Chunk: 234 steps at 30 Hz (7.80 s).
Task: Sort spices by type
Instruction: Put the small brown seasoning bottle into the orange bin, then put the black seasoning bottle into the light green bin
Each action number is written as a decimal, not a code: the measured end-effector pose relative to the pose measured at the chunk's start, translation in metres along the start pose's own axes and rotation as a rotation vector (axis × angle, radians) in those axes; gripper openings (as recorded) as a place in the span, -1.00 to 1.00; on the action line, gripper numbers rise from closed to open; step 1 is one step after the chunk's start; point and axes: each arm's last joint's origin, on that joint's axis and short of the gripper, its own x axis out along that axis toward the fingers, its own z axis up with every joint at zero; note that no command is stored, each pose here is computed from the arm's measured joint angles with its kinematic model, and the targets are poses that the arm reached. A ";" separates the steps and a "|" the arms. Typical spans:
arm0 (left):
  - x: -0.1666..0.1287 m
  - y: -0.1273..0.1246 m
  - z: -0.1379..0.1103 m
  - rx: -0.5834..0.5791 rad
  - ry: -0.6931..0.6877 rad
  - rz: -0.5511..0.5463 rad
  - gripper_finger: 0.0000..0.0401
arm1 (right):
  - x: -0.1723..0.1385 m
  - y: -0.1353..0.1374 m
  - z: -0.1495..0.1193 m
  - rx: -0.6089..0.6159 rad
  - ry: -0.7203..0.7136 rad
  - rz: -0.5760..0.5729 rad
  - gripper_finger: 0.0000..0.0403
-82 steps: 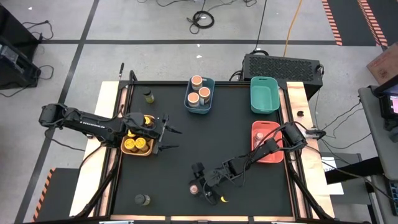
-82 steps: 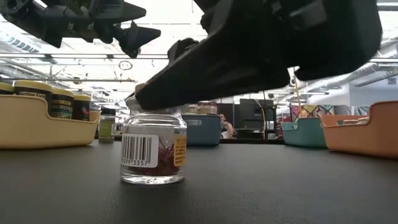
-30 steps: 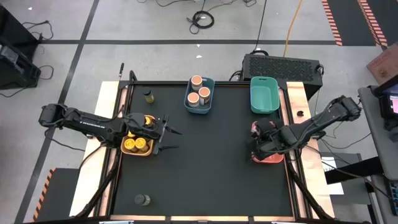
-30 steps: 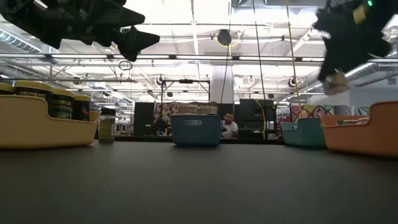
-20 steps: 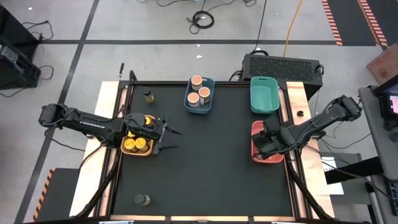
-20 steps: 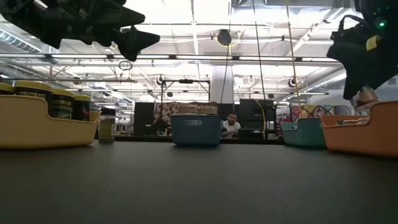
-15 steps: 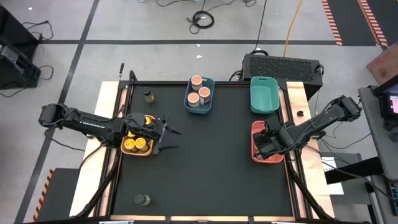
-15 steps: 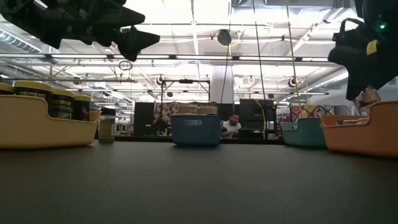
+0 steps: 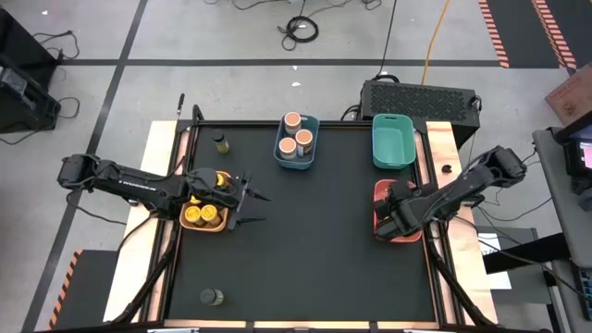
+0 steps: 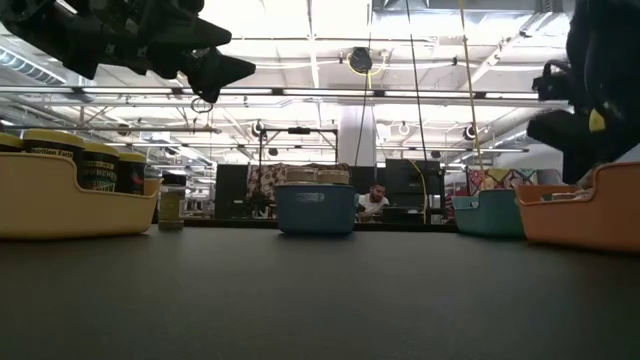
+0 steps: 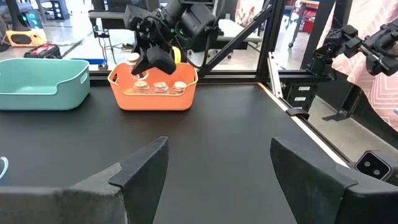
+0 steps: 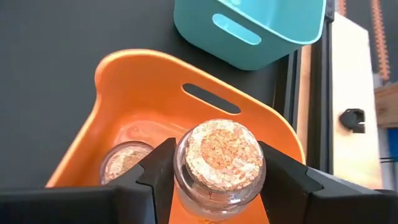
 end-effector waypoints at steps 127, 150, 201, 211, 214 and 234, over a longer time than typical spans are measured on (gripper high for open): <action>0.001 -0.004 -0.005 -0.024 0.054 -0.023 0.40 | 0.005 0.021 -0.034 0.234 0.094 -0.187 -0.10; 0.001 -0.004 -0.005 -0.024 0.053 -0.023 0.40 | 0.011 0.029 -0.037 0.218 0.100 -0.201 0.10; -0.018 0.002 0.001 0.065 0.073 0.104 0.40 | -0.102 0.078 0.064 -0.221 -0.347 0.451 0.33; -0.043 0.008 0.000 0.062 0.169 0.314 0.40 | -0.109 0.057 0.126 -0.485 -0.370 0.734 0.33; -0.048 0.008 -0.001 0.073 0.193 0.328 0.40 | -0.110 0.042 0.151 -0.506 -0.439 0.835 0.33; -0.065 0.000 0.029 0.082 0.102 0.313 0.40 | -0.047 0.107 0.172 -0.454 -0.875 1.198 0.32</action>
